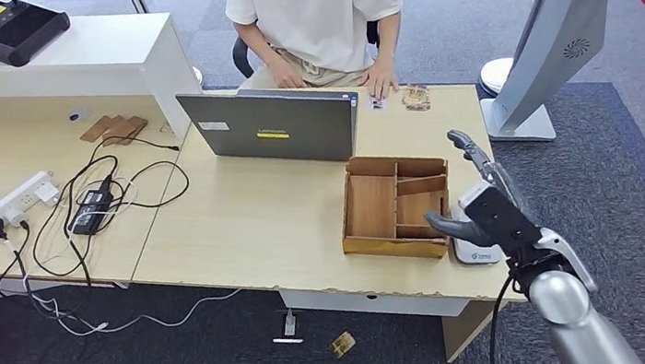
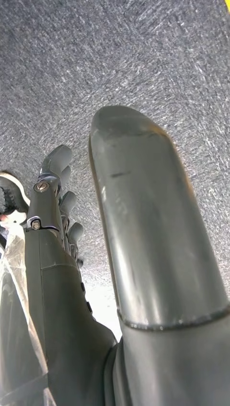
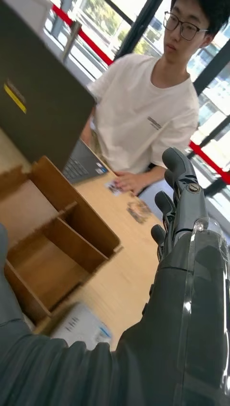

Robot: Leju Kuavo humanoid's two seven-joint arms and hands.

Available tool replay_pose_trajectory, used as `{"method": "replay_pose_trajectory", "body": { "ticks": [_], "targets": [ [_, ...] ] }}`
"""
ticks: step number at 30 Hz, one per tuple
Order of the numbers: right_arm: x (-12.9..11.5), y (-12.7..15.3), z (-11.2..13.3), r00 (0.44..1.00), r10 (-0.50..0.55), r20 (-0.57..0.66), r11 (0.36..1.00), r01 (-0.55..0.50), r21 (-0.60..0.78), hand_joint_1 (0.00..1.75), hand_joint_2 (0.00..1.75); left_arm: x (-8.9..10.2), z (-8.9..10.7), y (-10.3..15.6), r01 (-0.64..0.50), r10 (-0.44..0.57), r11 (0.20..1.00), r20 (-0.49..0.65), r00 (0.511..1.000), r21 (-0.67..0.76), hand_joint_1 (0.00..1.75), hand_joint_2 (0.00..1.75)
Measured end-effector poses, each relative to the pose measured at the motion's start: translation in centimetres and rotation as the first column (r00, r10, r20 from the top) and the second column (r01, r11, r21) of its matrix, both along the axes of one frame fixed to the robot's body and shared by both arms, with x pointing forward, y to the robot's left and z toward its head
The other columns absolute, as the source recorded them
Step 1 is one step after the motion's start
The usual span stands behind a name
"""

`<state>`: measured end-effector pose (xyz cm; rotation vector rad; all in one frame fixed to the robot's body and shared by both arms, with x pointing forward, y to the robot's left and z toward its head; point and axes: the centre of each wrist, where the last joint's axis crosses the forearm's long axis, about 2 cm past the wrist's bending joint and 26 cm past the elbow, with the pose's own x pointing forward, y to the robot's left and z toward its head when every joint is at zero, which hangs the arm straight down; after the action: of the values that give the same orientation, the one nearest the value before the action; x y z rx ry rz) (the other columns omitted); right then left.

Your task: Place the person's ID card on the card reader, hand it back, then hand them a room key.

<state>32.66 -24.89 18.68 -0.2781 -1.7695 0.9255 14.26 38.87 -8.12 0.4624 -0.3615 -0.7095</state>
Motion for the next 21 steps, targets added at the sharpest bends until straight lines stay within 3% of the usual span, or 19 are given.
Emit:
{"method": "replay_pose_trajectory", "body": {
  "ticks": [7,15,21],
  "targets": [
    [-1.4,0.5,-1.8,0.977,-0.099,0.187,0.942,0.152,-0.299,0.0,1.75,-0.1,0.0,0.0,-0.014,0.014,1.0,0.001,1.0,0.013,0.0,0.0],
    [-2.9,1.6,-3.6,0.925,-0.137,0.355,0.864,0.287,-0.415,0.0,1.75,-0.3,-0.1,0.0,-0.024,0.024,0.999,-0.002,1.0,0.028,0.0,0.0],
    [-3.8,2.3,-4.7,0.902,-0.131,0.413,0.842,0.321,-0.434,0.0,1.75,-0.3,-0.1,-0.3,-0.023,0.023,0.999,-0.004,1.0,0.029,0.0,0.0]
  ]
}}
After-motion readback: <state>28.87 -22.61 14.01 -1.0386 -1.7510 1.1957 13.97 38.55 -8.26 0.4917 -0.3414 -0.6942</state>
